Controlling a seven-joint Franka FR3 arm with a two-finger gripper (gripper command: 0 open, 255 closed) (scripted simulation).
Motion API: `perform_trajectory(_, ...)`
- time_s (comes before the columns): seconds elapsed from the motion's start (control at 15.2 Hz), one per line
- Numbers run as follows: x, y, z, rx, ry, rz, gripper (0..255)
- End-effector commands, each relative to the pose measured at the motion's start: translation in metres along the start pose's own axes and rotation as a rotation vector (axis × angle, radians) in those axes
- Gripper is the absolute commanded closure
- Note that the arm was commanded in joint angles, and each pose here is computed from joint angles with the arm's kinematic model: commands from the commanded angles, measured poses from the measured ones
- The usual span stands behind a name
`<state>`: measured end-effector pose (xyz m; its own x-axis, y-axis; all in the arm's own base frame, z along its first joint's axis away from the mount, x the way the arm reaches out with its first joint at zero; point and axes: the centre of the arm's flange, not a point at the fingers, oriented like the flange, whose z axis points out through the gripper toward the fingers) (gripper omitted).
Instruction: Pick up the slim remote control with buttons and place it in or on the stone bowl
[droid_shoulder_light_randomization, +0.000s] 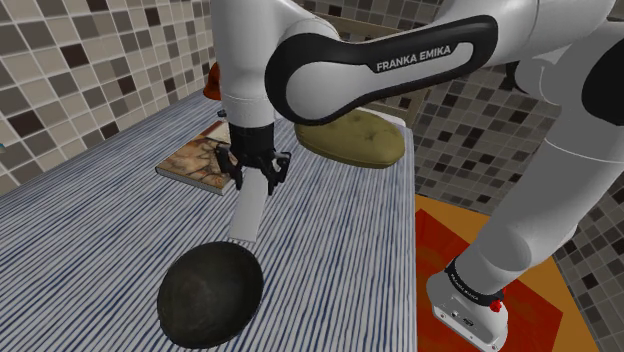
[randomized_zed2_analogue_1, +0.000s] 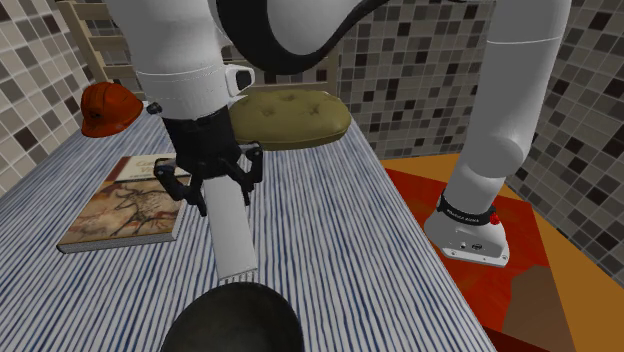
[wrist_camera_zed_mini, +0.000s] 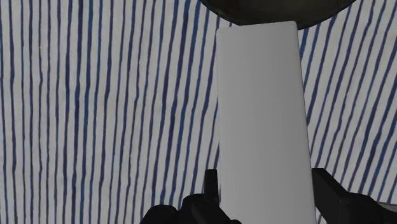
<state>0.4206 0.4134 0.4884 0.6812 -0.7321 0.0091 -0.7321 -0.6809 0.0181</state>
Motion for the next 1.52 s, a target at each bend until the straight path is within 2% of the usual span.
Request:
perform_trajectory(0.0,0.0,0.001,-0.011,0.0,0.0,0.0,255)
perform_trajectory(0.07,0.0,0.001,-0.014,0.0,0.0,0.0,255)
perform_trajectory(0.92,-0.169,-0.026,-0.022,0.0,0.0,0.0,255)
perform_trajectory(1.45,-0.176,-0.028,0.015,0.0,0.0,0.0,255)
